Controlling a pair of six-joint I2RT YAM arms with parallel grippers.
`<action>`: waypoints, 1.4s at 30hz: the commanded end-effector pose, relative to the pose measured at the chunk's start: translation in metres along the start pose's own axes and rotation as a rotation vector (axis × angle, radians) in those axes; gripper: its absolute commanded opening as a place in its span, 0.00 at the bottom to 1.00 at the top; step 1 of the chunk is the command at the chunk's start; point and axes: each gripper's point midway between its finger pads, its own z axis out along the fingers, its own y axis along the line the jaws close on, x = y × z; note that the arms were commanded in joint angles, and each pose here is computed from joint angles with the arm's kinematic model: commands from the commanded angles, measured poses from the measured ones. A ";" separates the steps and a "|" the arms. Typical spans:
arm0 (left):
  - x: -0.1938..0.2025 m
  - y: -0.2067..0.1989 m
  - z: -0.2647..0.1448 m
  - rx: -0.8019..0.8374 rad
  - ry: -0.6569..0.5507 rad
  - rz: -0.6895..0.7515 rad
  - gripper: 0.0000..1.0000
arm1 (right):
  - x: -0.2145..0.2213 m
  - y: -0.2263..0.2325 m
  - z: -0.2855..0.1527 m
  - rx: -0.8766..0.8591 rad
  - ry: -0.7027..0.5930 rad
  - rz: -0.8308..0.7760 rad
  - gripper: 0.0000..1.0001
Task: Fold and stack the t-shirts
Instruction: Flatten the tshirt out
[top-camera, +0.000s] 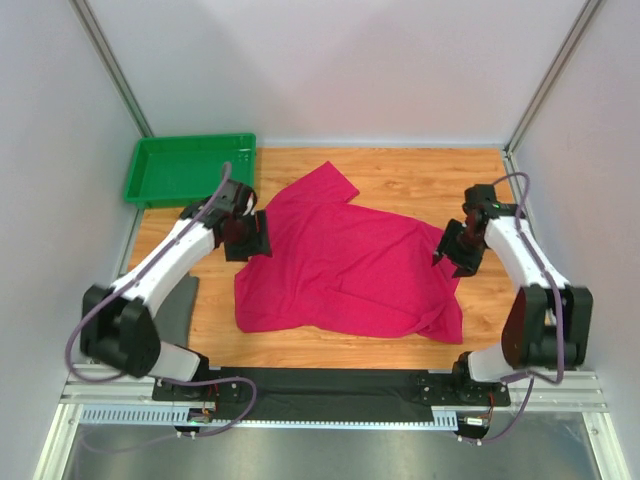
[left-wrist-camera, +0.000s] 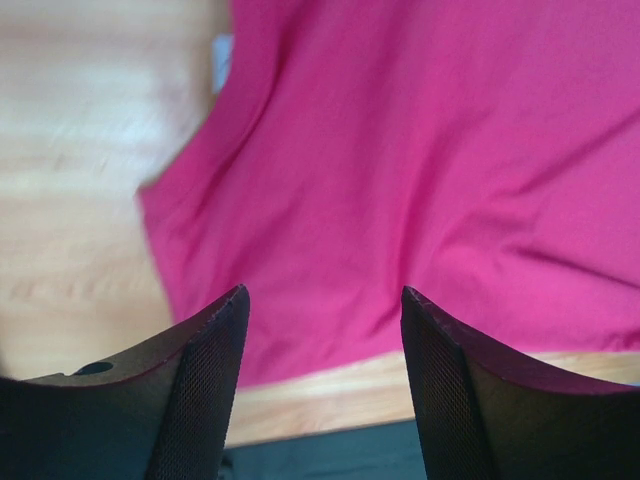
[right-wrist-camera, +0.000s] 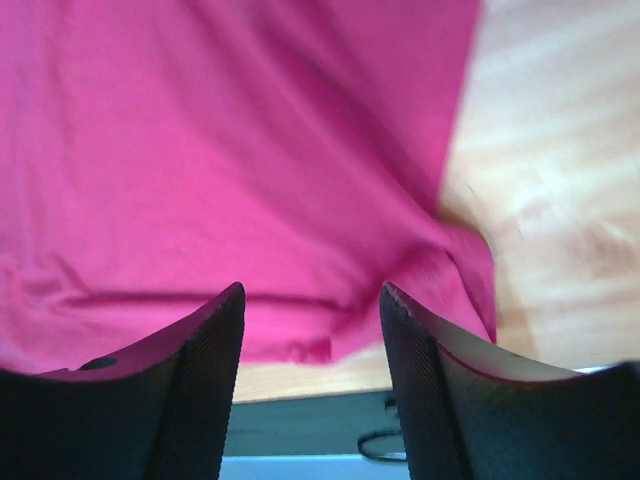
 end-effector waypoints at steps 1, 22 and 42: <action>-0.037 -0.037 0.035 0.102 -0.031 0.118 0.68 | -0.029 0.029 0.036 0.013 -0.028 -0.092 0.56; -0.156 -0.073 0.208 0.084 0.055 0.190 0.66 | -0.173 0.060 0.141 0.213 -0.095 -0.122 0.27; -0.098 -0.003 0.099 -0.117 0.011 0.275 0.72 | -0.126 0.041 0.074 0.157 -0.059 -0.186 0.60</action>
